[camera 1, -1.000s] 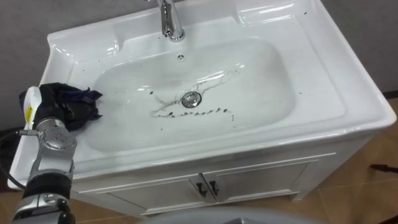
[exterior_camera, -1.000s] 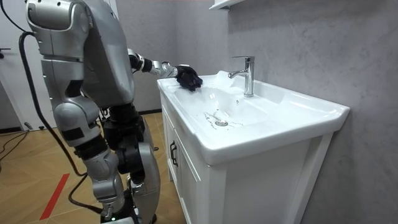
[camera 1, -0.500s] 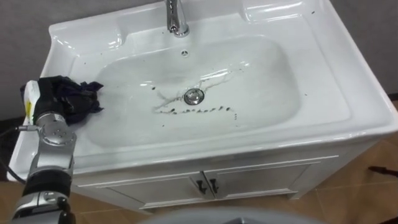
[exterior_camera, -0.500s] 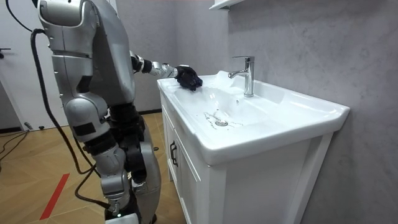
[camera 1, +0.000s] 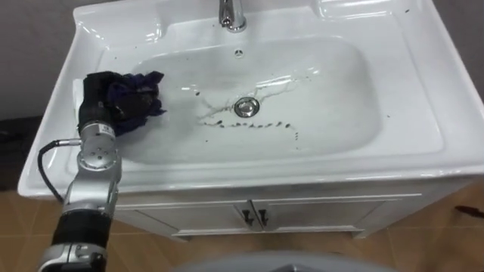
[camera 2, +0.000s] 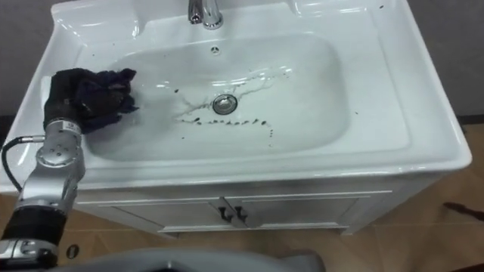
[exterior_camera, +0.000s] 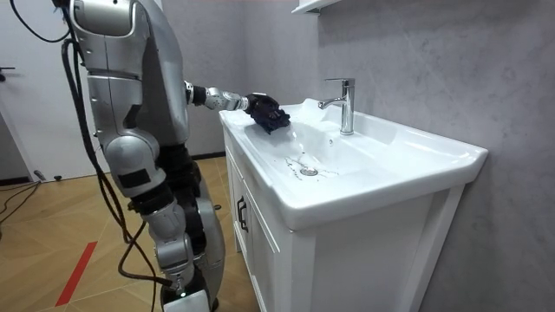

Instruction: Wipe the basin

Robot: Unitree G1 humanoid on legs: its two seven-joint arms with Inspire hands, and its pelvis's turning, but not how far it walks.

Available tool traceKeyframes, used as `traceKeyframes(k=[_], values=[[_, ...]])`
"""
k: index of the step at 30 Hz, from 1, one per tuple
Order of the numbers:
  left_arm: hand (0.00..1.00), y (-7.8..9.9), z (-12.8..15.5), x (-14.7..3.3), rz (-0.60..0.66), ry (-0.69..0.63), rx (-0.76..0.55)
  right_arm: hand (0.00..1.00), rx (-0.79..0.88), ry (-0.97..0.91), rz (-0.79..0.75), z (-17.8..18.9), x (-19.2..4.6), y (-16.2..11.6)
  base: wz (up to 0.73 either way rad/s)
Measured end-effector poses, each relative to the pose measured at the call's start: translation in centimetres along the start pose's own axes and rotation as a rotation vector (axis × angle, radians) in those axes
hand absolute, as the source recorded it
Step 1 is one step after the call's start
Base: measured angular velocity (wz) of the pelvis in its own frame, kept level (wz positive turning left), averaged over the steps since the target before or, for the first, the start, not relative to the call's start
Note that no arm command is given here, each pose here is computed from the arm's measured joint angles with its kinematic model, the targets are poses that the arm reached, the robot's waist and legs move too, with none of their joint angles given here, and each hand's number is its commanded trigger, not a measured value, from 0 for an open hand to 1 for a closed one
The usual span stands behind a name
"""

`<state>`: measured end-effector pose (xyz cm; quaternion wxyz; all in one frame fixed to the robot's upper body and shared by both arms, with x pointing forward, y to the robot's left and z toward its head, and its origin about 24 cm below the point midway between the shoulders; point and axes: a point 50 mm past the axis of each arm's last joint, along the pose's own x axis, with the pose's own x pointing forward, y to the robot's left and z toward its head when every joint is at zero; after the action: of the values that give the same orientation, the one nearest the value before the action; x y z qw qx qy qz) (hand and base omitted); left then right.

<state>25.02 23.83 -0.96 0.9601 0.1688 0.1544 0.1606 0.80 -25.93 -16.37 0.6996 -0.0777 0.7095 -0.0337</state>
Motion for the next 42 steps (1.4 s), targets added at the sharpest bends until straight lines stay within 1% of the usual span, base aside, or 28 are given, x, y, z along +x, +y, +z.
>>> traceKeyframes(k=[2, 4, 5, 11, 16, 21, 24, 26, 28, 34, 36, 42], values=[[1.0, -0.5, 0.8, -0.1, -0.024, -0.036, 0.012, 0.0, 0.002, -0.005, 0.01, -0.1, 0.1, 0.3, 0.0], [1.0, -0.6, 1.6, -0.2, -0.027, -0.072, 0.003, 0.0, 0.006, -0.012, 0.015, 0.0, 0.1, 0.5, 0.0], [1.0, -0.6, 2.4, -0.3, -0.024, -0.106, -0.002, 0.0, 0.007, -0.017, 0.016, 0.0, 0.1, 0.6, 0.0], [1.0, -0.2, 5.1, -0.7, 0.012, -0.221, -0.039, 0.0, 0.006, -0.034, 0.009, 0.1, 0.2, 0.7, 0.03], [1.0, -0.3, 5.7, -0.9, 0.025, -0.25, -0.055, 0.0, 0.008, -0.031, 0.009, 0.0, 0.2, 0.7, 0.0], [1.0, -0.7, 5.7, -1.0, 0.026, -0.263, -0.01, 0.0, 0.008, -0.031, 0.01, 0.0, 0.2, 0.7, 0.04], [1.0, -1.1, 5.8, -1.1, 0.015, -0.278, 0.038, 0.0, 0.007, -0.029, 0.011, 0.0, 0.2, 0.7, 0.01], [1.0, -1.6, 5.9, -1.3, 0.007, -0.295, 0.098, 0.0, 0.007, -0.029, 0.007, -0.1, 0.2, 0.6, 0.0], [1.0, -1.7, 6.0, -1.3, 0.01, -0.306, 0.133, 0.0, 0.006, -0.029, 0.003, -0.1, 0.2, 0.5, -0.06], [1.0, -2.2, 6.0, -1.4, -0.008, -0.312, 0.145, 0.0, 0.01, -0.026, -0.017, -0.2, 0.1, 0.4, -0.02], [1.0, -2.1, 6.0, -1.5, 0.0, -0.323, 0.181, 0.0, 0.011, -0.016, -0.02, -0.6, 0.2, 0.4, 0.0], [1.0, -2.1, 6.3, -1.5, 0.04, -0.372, 0.344, 0.0, 0.046, -0.022, -0.024, -1.1, 0.1, 0.3, 0.0]])
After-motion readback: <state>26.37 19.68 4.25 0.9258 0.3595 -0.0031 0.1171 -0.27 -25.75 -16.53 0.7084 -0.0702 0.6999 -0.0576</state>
